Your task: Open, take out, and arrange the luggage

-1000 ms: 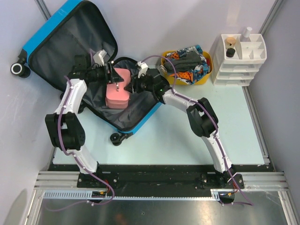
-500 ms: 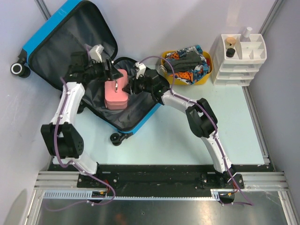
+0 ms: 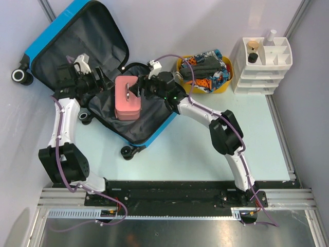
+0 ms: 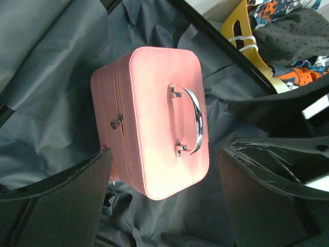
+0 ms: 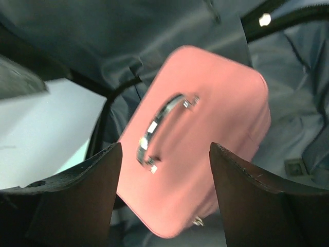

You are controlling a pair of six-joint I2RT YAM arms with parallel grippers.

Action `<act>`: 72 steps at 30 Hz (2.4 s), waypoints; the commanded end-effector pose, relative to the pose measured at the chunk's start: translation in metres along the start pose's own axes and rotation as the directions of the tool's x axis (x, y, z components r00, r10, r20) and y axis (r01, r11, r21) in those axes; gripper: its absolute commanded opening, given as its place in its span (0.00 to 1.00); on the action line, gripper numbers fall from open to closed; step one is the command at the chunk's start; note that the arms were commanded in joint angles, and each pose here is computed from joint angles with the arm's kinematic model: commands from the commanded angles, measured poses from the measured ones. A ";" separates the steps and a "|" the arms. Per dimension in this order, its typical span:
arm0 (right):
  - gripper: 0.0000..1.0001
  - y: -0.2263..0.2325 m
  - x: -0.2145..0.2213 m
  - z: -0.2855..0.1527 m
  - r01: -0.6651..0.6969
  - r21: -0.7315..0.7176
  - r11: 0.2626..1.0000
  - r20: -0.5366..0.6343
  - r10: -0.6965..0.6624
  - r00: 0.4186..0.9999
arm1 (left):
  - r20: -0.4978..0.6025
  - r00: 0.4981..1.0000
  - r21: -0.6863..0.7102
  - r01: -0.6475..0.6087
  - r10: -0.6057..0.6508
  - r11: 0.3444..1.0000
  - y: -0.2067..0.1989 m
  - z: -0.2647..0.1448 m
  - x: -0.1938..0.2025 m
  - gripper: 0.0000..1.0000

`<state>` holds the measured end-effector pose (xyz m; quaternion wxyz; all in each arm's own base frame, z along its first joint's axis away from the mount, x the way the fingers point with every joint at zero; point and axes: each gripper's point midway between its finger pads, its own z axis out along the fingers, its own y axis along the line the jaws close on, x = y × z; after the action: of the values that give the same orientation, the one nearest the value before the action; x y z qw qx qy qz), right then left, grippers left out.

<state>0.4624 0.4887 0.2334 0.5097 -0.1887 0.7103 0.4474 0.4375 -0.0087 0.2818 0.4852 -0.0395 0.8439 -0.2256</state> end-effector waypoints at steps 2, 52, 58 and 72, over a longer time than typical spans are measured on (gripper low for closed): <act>0.74 0.044 -0.056 0.007 0.046 0.076 0.996 0.159 -0.058 0.986 | 0.078 0.997 -0.013 -0.029 0.030 0.999 -0.011 -0.022 -0.015 0.89; 0.00 0.093 -0.157 -0.014 0.164 0.225 0.961 0.387 -0.242 0.890 | 0.073 0.997 -0.045 -0.028 0.032 0.999 0.000 -0.052 0.021 1.00; 0.00 0.100 -0.238 -0.080 0.260 0.205 0.944 0.442 -0.326 0.836 | 0.081 0.996 -0.014 -0.043 0.044 0.999 -0.008 -0.050 0.012 1.00; 0.00 -0.017 -0.277 -0.269 0.344 0.220 0.913 0.241 -0.392 0.888 | 0.082 0.970 0.097 -0.234 0.227 0.967 -0.062 -0.031 0.012 1.00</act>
<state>0.4861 0.2379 0.4575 0.6898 -0.1570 0.6544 0.2669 0.3907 -0.0408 0.2892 0.5085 0.0141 0.8327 -0.2186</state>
